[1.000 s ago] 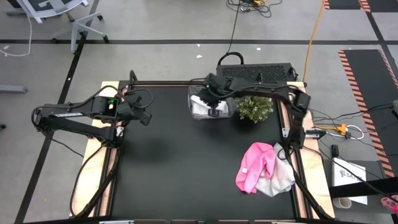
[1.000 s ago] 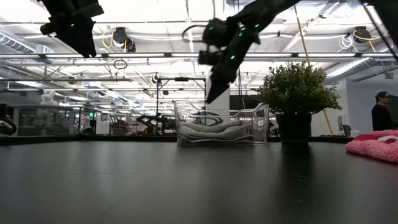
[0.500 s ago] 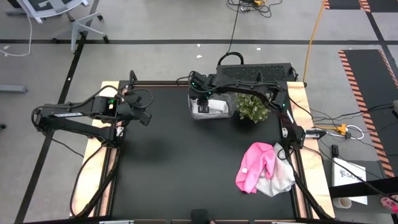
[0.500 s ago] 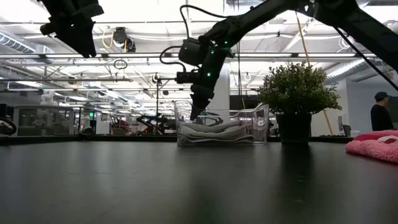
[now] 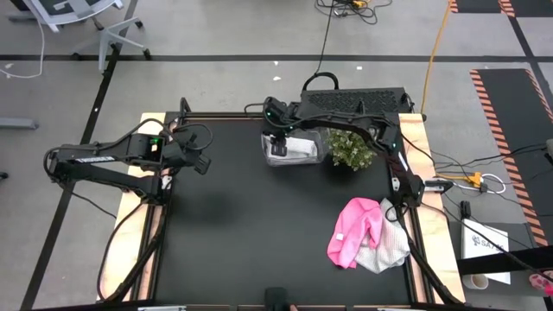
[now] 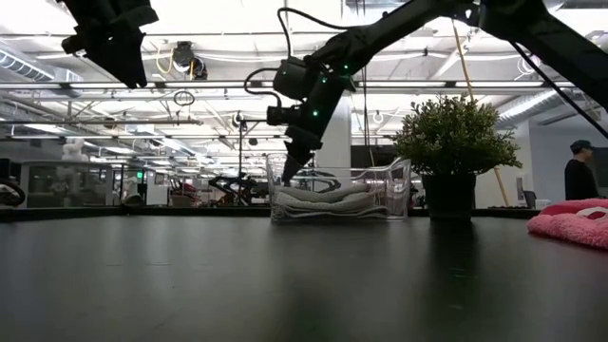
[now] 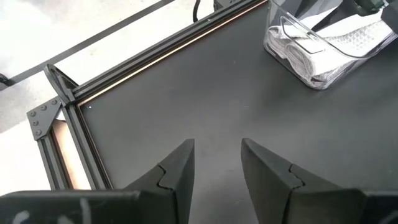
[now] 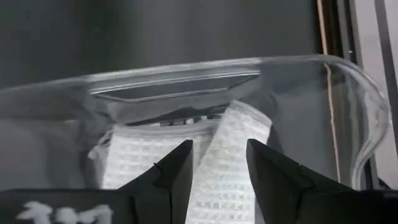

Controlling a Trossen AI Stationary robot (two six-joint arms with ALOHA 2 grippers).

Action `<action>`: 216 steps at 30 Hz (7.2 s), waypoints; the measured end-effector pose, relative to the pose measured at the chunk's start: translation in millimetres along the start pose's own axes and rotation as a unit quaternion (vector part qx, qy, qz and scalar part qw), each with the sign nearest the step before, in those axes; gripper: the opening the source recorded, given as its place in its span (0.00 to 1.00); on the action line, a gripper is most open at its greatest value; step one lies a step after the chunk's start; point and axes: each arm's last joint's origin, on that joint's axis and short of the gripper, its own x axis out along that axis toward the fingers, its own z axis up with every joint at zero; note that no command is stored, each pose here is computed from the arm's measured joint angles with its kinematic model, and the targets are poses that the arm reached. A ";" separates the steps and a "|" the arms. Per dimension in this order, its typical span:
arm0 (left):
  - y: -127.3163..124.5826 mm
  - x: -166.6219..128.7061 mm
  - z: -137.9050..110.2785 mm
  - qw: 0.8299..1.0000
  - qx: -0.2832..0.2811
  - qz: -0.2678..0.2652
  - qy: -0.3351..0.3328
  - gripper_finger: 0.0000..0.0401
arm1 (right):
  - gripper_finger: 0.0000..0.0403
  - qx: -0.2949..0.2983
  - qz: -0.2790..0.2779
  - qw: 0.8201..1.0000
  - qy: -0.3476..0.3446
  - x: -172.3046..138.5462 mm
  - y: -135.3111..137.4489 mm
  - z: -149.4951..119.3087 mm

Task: Fold microfiber towels
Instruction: Put the folded gray towel into the transparent bin, then adjust the transparent bin, then fold the pink towel

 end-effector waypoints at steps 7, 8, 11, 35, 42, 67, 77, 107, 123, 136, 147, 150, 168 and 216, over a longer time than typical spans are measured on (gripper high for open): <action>0.0 0.0 0.0 1.000 0.000 0.001 0.000 0.33 | 0.35 0.006 0.005 1.000 0.015 18.2 0.1 -5.4; 0.0 0.0 0.0 1.000 0.000 0.001 0.000 0.33 | 0.35 0.007 0.006 1.000 0.017 20.5 0.3 -6.3; 0.0 0.0 0.0 1.000 0.000 0.000 -0.001 0.33 | 0.35 0.004 0.007 1.000 0.018 24.3 0.6 -7.1; 0.7 0.0 0.6 1.000 -0.002 0.011 -0.011 0.33 | 0.01 0.009 0.080 0.996 0.028 -35.5 7.0 -7.1; 0.8 0.0 0.7 1.000 -0.004 0.013 -0.013 0.33 | 0.00 0.034 0.162 0.986 0.020 -37.1 20.2 -6.1; 0.7 0.0 0.8 1.000 -0.002 0.013 -0.013 0.33 | 0.02 0.075 0.215 0.973 0.036 -7.7 43.1 -25.4; 0.8 0.1 0.8 1.000 -0.001 0.013 -0.013 0.33 | 0.04 0.082 0.240 0.966 0.045 -15.9 43.4 -28.1; 0.7 0.0 0.8 1.000 -0.006 0.013 -0.013 0.33 | 0.02 -0.008 0.129 0.987 0.097 -24.4 38.5 -44.9; 0.7 0.0 1.0 1.000 -0.013 0.014 -0.015 0.33 | 0.01 0.018 0.098 0.993 0.069 -26.0 38.4 -48.5; -55.0 19.4 33.5 0.986 0.034 -0.125 -0.103 0.33 | 0.00 0.038 -0.012 0.998 -0.057 -152.1 59.4 -31.2; -149.5 100.7 29.9 0.945 0.183 -0.261 -0.081 0.33 | 0.00 0.123 -0.071 0.983 -0.116 -195.9 68.4 -77.7; -166.5 125.0 16.6 0.942 0.213 -0.252 -0.062 0.33 | 0.00 0.139 -0.073 0.978 -0.136 -199.3 72.4 -89.8; -166.6 181.5 1.0 0.978 0.181 -0.098 -0.035 0.33 | 0.00 0.146 -0.089 0.969 -0.180 -209.3 78.9 -110.6; -107.8 94.1 21.6 0.977 0.186 -0.108 -0.004 0.33 | 0.28 0.365 0.002 0.878 0.310 -128.4 178.6 -251.6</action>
